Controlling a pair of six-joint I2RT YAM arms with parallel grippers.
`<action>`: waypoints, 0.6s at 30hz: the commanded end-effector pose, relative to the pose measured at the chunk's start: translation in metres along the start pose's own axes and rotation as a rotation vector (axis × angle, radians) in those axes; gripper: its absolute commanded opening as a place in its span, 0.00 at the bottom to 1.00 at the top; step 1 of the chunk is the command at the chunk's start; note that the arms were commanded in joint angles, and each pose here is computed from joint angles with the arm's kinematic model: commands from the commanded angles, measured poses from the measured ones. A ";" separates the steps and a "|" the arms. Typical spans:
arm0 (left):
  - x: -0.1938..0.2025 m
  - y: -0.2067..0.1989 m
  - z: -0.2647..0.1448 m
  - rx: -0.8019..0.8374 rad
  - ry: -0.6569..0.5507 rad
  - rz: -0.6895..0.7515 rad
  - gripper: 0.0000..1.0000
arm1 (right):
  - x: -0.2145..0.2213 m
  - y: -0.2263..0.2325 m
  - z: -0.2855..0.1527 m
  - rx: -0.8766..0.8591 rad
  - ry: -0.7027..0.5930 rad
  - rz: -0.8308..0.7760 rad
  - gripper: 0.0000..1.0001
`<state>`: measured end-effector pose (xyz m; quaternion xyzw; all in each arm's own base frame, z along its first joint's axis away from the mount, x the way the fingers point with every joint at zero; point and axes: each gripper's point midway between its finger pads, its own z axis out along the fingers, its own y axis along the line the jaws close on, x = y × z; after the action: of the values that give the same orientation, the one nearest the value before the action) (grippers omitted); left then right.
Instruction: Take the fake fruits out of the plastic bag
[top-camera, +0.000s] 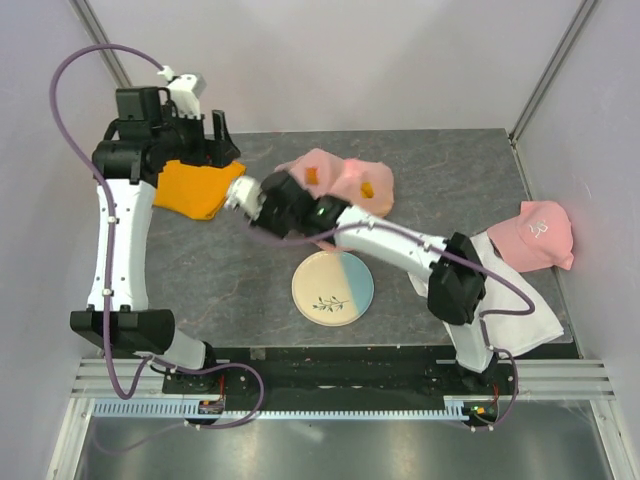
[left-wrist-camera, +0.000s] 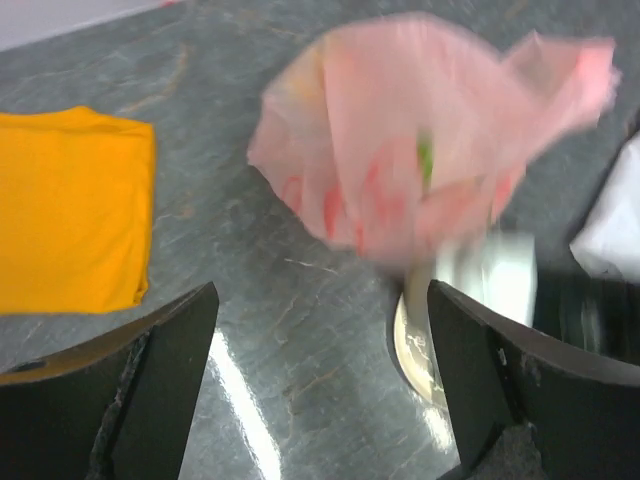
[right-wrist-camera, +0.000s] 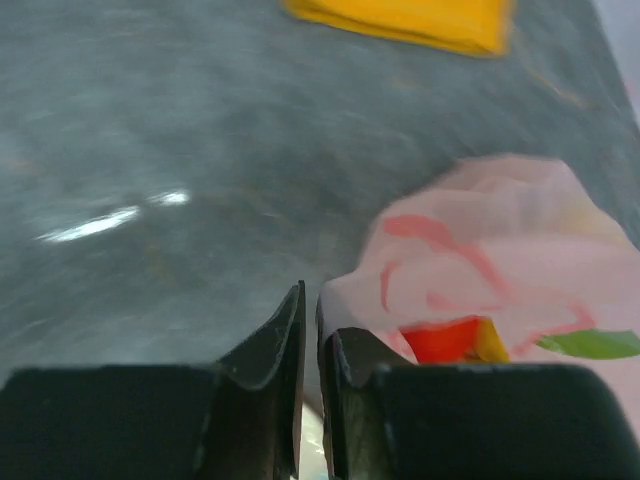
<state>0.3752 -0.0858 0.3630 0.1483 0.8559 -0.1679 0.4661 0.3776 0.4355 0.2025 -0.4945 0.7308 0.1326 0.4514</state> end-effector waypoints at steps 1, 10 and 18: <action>-0.032 0.028 -0.039 -0.125 -0.147 -0.102 0.92 | -0.031 0.068 -0.011 -0.064 -0.116 -0.200 0.16; 0.010 -0.024 -0.028 0.189 -0.054 -0.022 0.93 | 0.020 0.059 -0.072 -0.036 0.044 -0.170 0.98; 0.083 -0.102 -0.001 0.380 0.162 0.191 0.99 | 0.043 0.013 -0.151 -0.152 0.059 0.114 0.98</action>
<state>0.3171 -0.1437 0.3249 0.2433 0.8434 -0.2664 0.3981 0.2885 0.3496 0.2118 -0.5392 0.7361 0.1317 0.3874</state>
